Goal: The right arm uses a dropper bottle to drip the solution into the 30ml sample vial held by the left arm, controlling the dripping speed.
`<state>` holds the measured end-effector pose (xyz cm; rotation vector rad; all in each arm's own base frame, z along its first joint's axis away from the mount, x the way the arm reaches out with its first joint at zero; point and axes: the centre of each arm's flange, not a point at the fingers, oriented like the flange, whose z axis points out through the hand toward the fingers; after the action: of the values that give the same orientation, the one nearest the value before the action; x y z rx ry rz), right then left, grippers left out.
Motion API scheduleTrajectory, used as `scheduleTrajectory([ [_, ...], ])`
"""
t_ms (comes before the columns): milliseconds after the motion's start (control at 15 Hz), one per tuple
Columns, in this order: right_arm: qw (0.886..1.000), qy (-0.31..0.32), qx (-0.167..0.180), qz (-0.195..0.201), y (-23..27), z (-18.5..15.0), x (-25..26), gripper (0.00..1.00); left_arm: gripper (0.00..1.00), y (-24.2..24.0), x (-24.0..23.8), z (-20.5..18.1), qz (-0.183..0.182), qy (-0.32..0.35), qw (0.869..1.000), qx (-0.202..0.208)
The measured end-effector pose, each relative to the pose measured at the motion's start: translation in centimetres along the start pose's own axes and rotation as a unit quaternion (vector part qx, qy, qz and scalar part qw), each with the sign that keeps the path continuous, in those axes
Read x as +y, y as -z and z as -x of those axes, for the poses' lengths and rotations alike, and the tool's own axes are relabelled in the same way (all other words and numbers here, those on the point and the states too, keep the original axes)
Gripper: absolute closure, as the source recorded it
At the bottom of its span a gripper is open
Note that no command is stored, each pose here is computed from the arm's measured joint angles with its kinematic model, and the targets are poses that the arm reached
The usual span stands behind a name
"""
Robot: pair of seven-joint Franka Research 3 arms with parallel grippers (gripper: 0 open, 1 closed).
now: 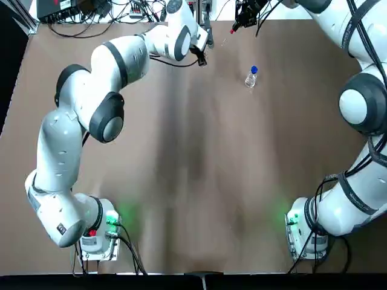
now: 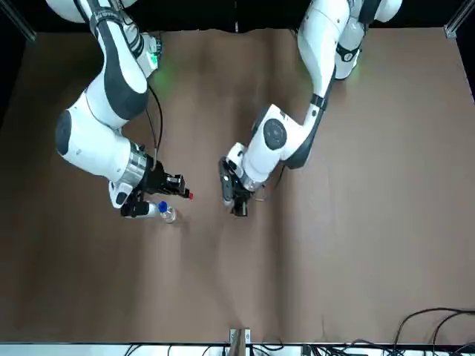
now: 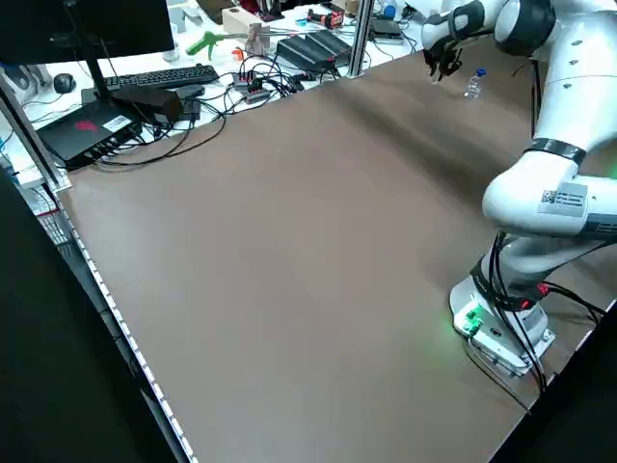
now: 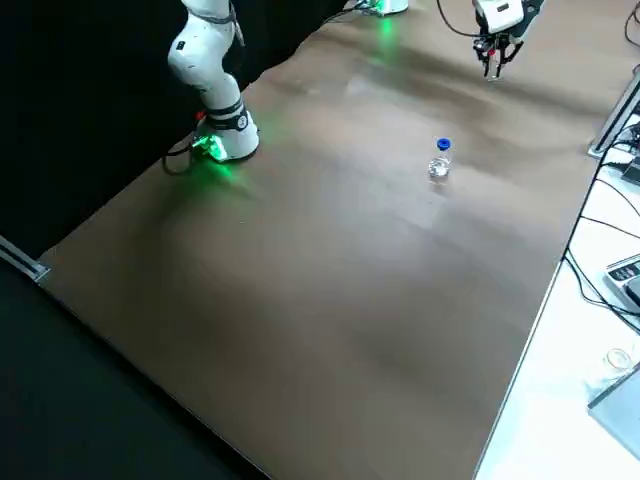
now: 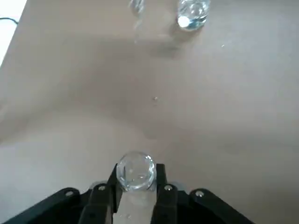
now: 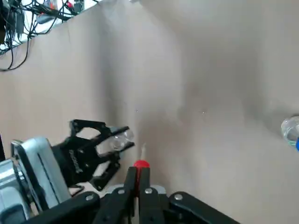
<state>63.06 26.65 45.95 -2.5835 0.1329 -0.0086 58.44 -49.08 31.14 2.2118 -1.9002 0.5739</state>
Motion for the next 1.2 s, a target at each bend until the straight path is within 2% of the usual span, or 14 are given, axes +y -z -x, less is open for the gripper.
scheduleTrajectory([
  [200,1.0,-0.005,0.0,0.01,0.6,-0.6,1.3,0.95,0.68,0.5,-2.2,1.9,-0.001,-0.001,1.0,0.003],
  [267,0.999,0.006,0.0,0.042,0.9,-0.8,2.4,0.95,0.68,0.7,-3.6,3.3,0.008,-0.001,1.0,0.016],
  [467,0.995,0.027,0.001,0.095,1.1,-1.1,3.6,0.95,0.68,1.1,-6.1,6.3,0.021,-0.015,0.999,0.035],
  [600,0.988,0.043,-0.003,0.146,1.1,-1.0,4.5,0.95,0.68,1.2,-7.8,8.7,0.025,-0.021,0.999,0.041],
  [733,0.983,0.051,0.002,0.179,1.2,-1.1,5.0,0.96,0.68,1.1,-9.2,10.9,0.03,-0.027,0.998,0.046],
  [1200,0.977,0.042,-0.007,0.207,1.7,-1.5,7.2,0.96,0.68,0.4,-12.7,17.5,0.044,-0.036,0.996,0.065],
])
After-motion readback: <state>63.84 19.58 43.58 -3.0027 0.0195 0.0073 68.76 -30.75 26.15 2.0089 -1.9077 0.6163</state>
